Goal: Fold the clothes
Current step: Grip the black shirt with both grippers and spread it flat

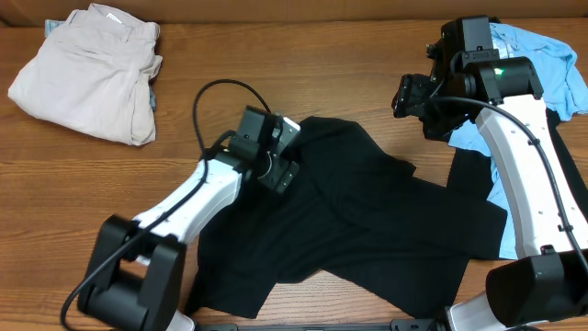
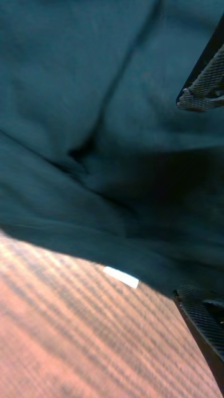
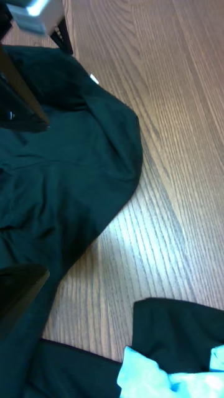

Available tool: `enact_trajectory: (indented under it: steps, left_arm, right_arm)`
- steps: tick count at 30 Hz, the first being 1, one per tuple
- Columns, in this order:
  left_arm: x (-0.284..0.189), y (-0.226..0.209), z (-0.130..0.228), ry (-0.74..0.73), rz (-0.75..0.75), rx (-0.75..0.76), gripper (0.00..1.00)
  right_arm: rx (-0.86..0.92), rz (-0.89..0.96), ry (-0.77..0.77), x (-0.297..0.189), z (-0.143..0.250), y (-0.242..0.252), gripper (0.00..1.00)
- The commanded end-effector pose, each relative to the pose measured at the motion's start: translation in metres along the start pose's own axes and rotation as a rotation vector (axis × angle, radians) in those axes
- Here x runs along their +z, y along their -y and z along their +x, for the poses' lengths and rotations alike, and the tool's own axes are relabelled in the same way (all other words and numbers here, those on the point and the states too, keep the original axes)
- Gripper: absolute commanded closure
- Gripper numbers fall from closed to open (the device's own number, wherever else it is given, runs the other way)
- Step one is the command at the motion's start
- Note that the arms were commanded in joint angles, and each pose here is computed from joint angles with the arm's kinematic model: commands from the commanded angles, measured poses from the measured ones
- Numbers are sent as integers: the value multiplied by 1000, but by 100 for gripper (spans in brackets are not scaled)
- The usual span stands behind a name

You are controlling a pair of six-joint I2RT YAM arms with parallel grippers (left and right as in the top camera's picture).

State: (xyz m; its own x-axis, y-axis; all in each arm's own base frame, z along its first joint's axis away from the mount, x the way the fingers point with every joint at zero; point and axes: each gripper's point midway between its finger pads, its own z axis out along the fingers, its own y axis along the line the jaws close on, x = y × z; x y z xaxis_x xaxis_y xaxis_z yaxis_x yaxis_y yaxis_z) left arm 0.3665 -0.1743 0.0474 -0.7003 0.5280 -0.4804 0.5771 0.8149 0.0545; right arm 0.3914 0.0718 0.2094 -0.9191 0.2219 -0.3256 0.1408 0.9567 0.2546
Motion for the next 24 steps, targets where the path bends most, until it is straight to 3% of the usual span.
enact_trajectory:
  steps: [1,14,24]
  left_arm:
    - [11,-9,1,-27,-65,22,9]
    - [43,-57,44,-175,-344,-142,9]
    - [28,-126,111,-328,-472,-450,7]
  right_arm:
    - [-12,7,-16,6,2,1,29]
    - [1,32,-88,37,23,12,29]
    - [7,44,-125,68,41,24,29]
